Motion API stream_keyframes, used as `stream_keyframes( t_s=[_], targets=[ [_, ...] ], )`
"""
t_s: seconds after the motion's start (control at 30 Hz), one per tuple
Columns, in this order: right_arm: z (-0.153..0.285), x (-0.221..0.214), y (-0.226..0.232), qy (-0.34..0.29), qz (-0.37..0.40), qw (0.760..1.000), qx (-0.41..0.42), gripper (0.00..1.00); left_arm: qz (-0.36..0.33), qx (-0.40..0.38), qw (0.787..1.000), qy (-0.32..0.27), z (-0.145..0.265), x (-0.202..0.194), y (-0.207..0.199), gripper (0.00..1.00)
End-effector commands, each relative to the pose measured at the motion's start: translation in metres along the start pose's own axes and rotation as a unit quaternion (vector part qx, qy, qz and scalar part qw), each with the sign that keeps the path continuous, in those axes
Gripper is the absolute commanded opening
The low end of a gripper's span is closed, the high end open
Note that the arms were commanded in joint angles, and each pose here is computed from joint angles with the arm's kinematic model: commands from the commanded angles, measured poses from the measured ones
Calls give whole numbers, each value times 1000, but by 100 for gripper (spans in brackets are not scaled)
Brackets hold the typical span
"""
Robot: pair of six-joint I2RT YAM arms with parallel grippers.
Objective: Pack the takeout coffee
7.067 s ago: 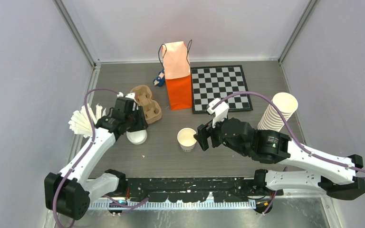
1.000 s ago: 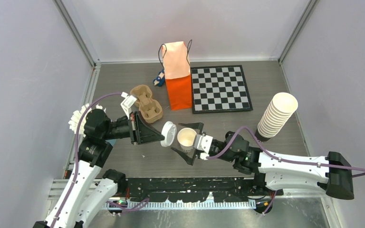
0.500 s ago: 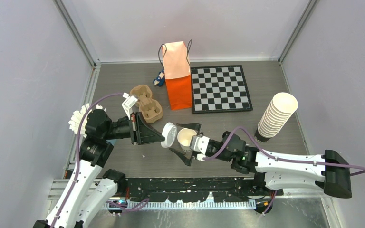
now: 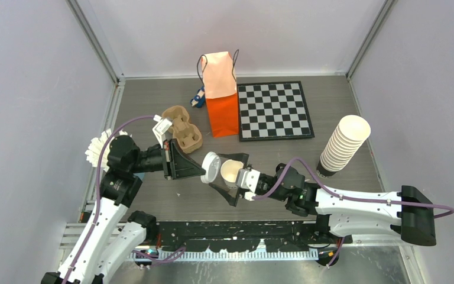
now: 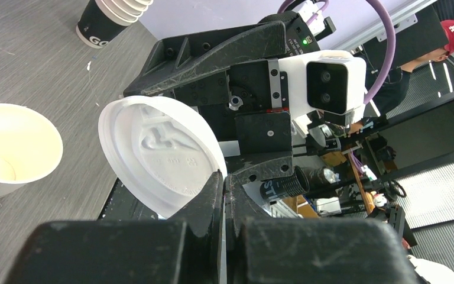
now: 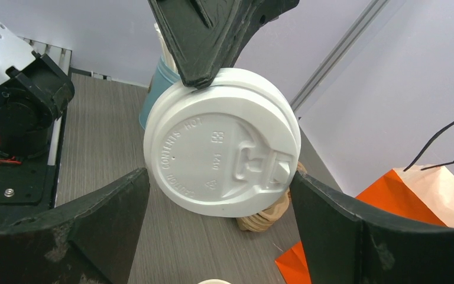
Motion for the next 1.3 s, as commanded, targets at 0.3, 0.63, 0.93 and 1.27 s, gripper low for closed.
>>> stream_keyframes(
  t_s=[0.3, 0.63, 0.93, 1.27],
  targets=[
    [1, 13, -5, -38, -21, 999, -21, 75, -5, -1, 1000, -7, -2, 2, 2, 0],
    [17, 0, -4, 23, -135, 987, -80, 72, -15, 67, 997, -45, -1, 12, 7, 71],
    [47, -8, -22, 283, -291, 888, -216, 71, -7, 235, 966, -108, 7, 24, 45, 100],
    [52, 3, -23, 452, -322, 803, -217, 73, 24, 352, 928, -124, 16, 19, 89, 100]
  ],
)
Point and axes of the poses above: each gripper's point midway between its finger pads, its own z axis back along the fingers, its own y axis along the line the jaws close on, x = y × z, the point moved 8 cm from there along z, back along the fingers, and after that the axes turned 10 degrees about z, right-handed, at the moved point
